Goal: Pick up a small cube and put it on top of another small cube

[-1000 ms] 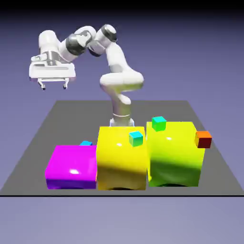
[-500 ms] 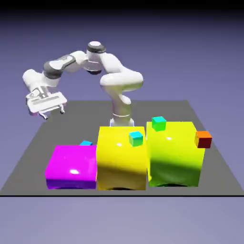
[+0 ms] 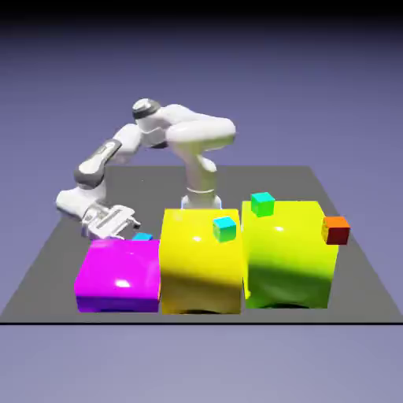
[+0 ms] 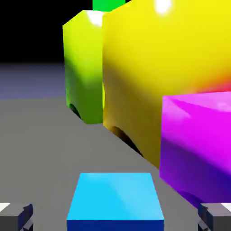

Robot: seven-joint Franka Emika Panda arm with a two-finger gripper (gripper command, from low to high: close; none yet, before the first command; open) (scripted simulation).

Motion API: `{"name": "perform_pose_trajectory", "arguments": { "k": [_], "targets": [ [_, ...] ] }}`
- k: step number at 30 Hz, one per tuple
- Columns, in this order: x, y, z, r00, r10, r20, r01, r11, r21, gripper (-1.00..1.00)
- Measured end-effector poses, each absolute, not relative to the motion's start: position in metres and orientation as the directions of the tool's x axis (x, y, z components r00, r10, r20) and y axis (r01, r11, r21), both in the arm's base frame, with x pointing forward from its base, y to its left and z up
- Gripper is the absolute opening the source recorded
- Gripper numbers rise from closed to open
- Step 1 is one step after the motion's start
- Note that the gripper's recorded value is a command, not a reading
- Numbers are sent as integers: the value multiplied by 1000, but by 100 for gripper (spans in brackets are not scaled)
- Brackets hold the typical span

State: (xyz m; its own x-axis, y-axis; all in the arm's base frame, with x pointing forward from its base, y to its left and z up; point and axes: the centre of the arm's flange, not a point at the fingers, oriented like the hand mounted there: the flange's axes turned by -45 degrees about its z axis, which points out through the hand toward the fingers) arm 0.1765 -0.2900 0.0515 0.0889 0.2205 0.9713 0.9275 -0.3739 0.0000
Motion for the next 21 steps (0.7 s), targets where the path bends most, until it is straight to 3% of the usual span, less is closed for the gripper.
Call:
{"name": "perform_pose_trajectory", "arguments": {
  "k": [6, 13, 21],
  "targets": [
    [160, -344, 99, 89, 254, 963, 937, -348, 5, -100],
    [257, -348, 209, 49, 473, 880, 988, -150, 26, -100],
    [381, -263, 285, -54, 598, 800, 998, 3, 65, -100]
  ]
}}
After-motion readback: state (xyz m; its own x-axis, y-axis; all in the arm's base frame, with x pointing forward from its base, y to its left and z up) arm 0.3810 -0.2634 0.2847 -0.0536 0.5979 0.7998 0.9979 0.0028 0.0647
